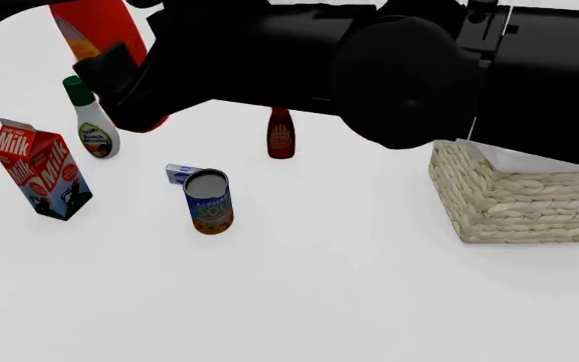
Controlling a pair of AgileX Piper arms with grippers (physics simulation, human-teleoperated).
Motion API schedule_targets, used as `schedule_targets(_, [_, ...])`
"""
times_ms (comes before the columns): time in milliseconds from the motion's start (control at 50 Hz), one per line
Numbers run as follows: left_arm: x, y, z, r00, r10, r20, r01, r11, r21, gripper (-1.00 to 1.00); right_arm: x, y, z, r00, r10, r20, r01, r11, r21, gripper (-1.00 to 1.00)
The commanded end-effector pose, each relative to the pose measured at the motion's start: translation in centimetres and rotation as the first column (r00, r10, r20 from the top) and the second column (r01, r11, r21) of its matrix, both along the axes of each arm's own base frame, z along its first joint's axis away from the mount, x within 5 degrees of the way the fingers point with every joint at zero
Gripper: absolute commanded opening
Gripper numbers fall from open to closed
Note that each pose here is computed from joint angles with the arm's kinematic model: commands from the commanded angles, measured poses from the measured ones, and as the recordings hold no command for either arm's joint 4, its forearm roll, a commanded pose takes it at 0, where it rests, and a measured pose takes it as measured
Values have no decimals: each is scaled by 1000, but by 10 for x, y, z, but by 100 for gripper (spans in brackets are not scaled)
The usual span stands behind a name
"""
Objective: Pick the ketchup and place it in the basket.
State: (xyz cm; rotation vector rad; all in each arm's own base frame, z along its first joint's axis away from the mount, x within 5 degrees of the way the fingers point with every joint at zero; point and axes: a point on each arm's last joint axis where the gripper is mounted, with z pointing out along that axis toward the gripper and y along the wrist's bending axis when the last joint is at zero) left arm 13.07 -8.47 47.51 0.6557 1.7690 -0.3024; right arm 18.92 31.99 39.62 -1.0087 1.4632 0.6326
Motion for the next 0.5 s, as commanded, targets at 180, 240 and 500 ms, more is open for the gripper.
schedule_targets(180, [-3, 1, 5, 1000, -7, 8, 7, 1000, -4, -100, 5, 10, -13, 1000, 1, -21, -1, 1000, -18, 100])
schedule_targets(240, [-3, 1, 5, 1000, -6, 7, 6, 1000, -5, -100, 3, 10, -14, 1000, 5, -20, -5, 1000, -18, -100])
schedule_targets(500, [-2, 0, 3, 1000, -1, -5, 1, 1000, -19, -100, 1, 3, -11, 1000, 3, -9, -3, 1000, -14, -100])
